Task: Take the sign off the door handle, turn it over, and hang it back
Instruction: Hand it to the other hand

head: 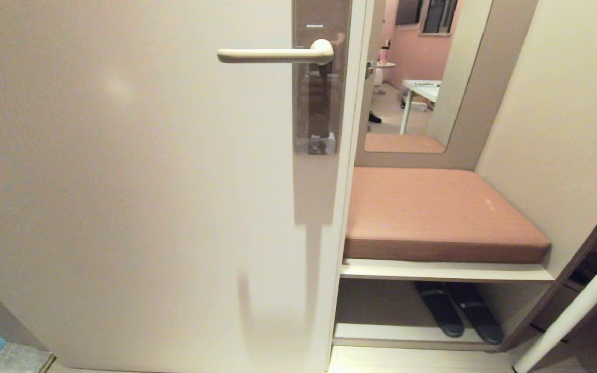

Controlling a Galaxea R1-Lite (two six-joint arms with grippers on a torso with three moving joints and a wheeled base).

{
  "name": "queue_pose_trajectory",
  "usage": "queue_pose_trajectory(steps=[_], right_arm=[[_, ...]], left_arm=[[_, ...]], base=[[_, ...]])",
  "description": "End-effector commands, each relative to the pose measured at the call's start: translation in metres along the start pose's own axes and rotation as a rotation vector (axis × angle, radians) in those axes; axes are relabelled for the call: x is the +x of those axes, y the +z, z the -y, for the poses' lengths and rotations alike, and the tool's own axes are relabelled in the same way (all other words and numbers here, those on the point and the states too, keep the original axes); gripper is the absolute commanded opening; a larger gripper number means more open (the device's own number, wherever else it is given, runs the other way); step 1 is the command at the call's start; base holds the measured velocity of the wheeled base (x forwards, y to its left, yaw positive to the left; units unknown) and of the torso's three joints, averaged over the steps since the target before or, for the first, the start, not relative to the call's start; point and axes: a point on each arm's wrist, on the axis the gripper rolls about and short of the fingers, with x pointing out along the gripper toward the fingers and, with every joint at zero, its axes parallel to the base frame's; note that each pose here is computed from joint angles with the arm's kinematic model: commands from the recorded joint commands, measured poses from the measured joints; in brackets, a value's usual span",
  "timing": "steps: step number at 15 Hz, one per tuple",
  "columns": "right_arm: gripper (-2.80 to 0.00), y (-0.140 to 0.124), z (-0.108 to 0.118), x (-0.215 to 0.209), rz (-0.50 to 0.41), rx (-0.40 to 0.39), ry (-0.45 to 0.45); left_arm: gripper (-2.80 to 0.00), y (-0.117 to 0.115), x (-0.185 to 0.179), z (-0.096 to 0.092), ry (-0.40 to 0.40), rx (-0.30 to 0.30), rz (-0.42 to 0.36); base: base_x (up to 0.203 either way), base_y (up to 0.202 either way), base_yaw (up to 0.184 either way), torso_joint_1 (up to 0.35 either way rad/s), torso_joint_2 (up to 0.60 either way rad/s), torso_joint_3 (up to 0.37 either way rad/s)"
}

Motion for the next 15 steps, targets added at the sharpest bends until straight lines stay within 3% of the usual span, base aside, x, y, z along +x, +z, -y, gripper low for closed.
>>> queue_pose_trajectory(steps=[1,12,15], right_arm=[[-2.80,0.0000,0.0000,0.0001,-0.001,0.000,0.001],[-2.80,0.0000,0.0000,0.0001,-0.001,-0.001,0.001],[-2.80,0.0000,0.0000,0.0001,-0.001,-0.002,0.001]], left_arm=[[-2.80,0.0001,0.0001,-0.0001,0.003,-0.004,-0.001],[-2.80,0.0002,0.0001,-0.0001,0.004,-0.032,0.000],[-2.80,0.0002,0.0001,-0.0001,0.004,-0.032,0.000]], base=[[0.000,0.000,0.000,0.000,0.00,0.000],[0.000,0.000,0.000,0.000,0.00,0.000],[0.000,-0.157,-0.002,0.001,0.00,-0.004]])
